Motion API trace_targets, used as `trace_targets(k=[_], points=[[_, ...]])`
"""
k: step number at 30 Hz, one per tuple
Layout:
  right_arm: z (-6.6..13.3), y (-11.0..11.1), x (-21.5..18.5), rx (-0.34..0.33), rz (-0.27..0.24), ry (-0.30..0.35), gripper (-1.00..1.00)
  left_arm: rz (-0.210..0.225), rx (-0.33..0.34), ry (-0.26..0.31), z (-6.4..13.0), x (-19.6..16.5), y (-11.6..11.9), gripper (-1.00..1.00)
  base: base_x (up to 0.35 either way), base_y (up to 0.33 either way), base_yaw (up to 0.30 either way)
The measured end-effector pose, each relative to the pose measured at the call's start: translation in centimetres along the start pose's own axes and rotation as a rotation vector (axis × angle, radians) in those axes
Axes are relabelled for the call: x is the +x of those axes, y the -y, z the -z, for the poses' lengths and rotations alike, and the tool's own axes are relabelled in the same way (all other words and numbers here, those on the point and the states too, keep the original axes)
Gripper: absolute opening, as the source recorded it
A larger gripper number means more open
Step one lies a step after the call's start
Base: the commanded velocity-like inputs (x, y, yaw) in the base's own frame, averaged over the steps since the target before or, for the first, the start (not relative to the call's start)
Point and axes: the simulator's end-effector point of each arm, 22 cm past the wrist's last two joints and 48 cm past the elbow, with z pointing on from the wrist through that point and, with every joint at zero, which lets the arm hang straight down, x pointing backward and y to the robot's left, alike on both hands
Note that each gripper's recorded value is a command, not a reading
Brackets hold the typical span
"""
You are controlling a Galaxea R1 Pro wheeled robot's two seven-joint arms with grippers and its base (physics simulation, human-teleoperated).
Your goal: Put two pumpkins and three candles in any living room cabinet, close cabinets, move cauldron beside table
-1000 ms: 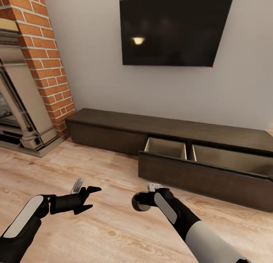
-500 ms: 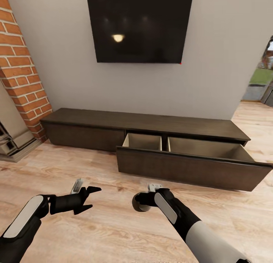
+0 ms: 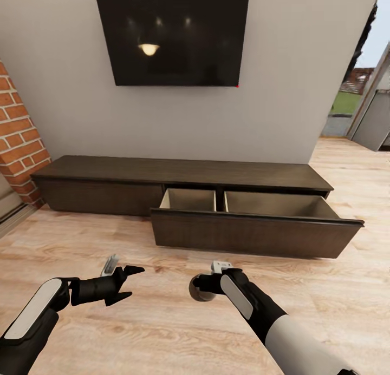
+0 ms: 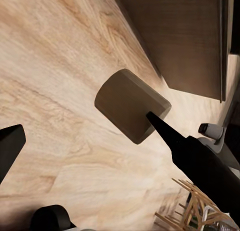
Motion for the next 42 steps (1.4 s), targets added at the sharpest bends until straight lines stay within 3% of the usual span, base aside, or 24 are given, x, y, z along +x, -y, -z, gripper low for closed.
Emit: trace_targets(k=[11,16,33,42], points=[[0.05,0.0,-0.14,-0.001,0.0,0.004,-1.0,0.001,-0.001,0.001,0.01,-0.05,-0.05,1.0,0.0,-0.048,-0.005],[0.05,-0.05,-0.15,-0.002,-0.002,0.004,-1.0,-0.018,-0.033,0.01,-0.02,-0.22,-0.74,1.0,0.0,-0.178,0.0],[0.04,-0.08,-0.2,-0.002,-0.001,0.007,-1.0,-0.019,-0.036,0.009,-0.06,-0.19,-0.81,1.0,0.0,-0.285,-0.001],[0.15,-0.08,-0.27,-0.003,-0.005,0.008,-1.0,-0.021,-0.035,0.012,0.05,-0.26,-0.7,1.0,0.006,-0.308,-0.201]])
